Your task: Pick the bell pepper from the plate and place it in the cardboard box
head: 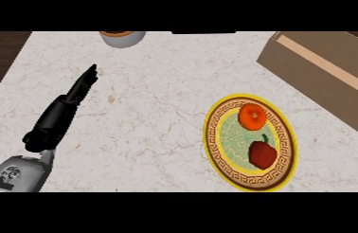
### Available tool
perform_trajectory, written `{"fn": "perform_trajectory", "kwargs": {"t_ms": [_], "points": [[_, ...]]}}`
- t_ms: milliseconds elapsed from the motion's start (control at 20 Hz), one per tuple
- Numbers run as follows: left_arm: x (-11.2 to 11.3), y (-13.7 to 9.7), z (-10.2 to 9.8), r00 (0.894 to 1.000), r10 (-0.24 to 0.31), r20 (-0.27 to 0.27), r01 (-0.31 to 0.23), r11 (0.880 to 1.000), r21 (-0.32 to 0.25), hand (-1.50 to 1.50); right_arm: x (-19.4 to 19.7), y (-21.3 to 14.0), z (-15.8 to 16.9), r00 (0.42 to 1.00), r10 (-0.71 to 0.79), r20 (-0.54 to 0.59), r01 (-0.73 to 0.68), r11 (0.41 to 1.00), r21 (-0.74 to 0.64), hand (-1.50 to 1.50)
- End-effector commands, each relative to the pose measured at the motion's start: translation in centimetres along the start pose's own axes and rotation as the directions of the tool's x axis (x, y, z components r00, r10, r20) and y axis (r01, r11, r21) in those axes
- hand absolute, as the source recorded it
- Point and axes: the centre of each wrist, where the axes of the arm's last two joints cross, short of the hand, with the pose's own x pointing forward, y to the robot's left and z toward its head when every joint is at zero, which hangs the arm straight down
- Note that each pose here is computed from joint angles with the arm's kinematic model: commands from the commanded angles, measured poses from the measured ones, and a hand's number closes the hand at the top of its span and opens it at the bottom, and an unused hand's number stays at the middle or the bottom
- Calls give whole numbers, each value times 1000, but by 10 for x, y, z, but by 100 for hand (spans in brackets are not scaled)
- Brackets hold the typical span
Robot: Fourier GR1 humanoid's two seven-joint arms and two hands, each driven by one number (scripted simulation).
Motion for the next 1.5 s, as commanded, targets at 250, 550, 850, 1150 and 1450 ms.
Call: {"fn": "perform_trajectory", "kwargs": {"t_ms": [250, 550, 850, 1150, 1450], "points": [[10, -3, -14, 999, 3, 43, 0, 998, -64, 0, 52, 3, 4, 949, 291, -120, -250, 928, 275, -150], [7, 6, -20, 999, 4, 34, -2, 998, -61, 0, 83, 7, 2, 921, 347, -177, -264, 891, 369, -150], [12, 1, -24, 999, 18, 38, -16, 998, -65, 0, 101, 40, -14, 914, 337, -226, -221, 880, 421, -150], [7, 0, -19, 1000, 15, 18, -14, 998, -53, 0, 118, 64, -27, 907, 348, -238, -222, 874, 433, -150], [-9, -3, -11, 1000, -5, 9, 6, 999, -46, 0, 124, 91, -41, 873, 408, -267, -278, 867, 414, -150]]}}
